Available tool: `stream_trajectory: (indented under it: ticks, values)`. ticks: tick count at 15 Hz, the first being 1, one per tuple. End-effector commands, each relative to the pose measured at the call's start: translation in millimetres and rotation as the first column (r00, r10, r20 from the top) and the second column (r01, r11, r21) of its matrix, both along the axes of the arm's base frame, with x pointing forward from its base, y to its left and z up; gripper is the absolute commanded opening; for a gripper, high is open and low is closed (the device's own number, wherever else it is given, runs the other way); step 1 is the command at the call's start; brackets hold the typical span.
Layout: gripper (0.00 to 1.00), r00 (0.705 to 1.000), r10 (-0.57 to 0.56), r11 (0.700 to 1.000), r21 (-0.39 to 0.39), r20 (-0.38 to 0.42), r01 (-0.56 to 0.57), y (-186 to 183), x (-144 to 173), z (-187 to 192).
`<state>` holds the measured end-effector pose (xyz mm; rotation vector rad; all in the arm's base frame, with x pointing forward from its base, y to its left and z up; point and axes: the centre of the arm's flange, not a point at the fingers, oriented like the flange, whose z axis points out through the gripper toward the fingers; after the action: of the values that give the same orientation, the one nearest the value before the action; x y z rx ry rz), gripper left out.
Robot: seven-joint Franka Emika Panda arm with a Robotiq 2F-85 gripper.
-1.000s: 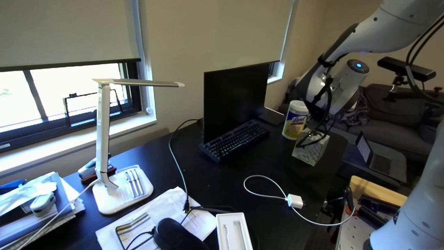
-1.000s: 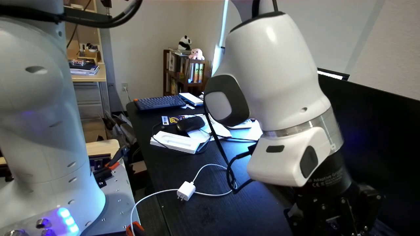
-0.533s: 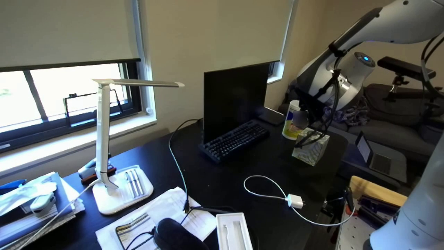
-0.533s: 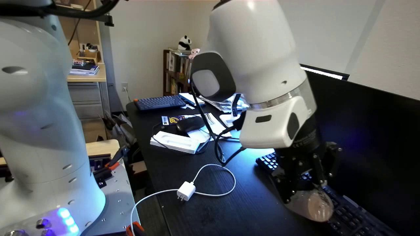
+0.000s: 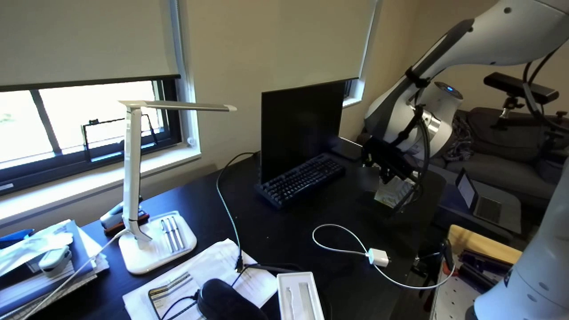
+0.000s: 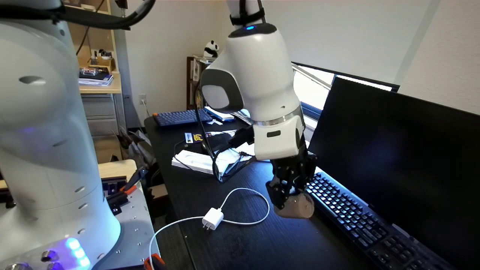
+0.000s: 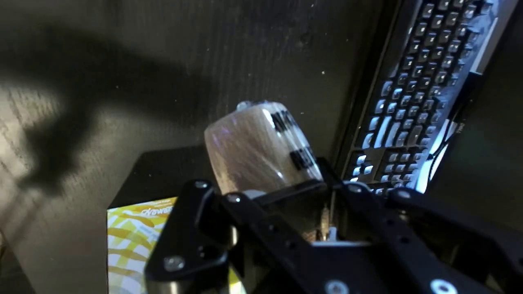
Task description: Pick up the object in the box and put it on the table.
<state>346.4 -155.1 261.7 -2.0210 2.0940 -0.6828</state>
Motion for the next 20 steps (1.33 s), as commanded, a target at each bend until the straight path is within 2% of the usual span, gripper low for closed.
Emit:
stream_trajectory:
  ticks: [1,3,5,6,10,13,15,19,20]
  values:
    - [0.01,0.996,-0.030,0.998,-0.065,-0.079,0.025,-62.0,-37.2,-17.4]
    - [0.02,0.988,-0.085,0.993,-0.098,-0.131,0.072,-101.4,-49.6,-23.1]
    - [0.02,0.978,0.010,0.995,-0.092,-0.207,-0.029,-115.9,-56.8,-22.4]
    - [0.03,0.967,0.049,0.993,-0.088,-0.249,-0.073,-117.1,-56.2,-25.2]
    - [0.02,0.923,0.197,0.964,-0.108,-0.332,-0.245,-75.7,-51.0,-47.6]
    - [0.02,0.863,0.320,0.923,-0.076,-0.392,-0.377,-49.7,-34.3,-60.9]
    - [0.02,0.814,0.405,0.885,-0.043,-0.417,-0.463,-33.3,-23.6,-66.1]
    - [0.01,0.698,0.544,0.781,-0.023,-0.465,-0.624,-4.3,-17.0,-72.5]
    - [0.09,0.664,0.573,0.754,-0.009,-0.480,-0.656,1.6,-18.1,-69.2]
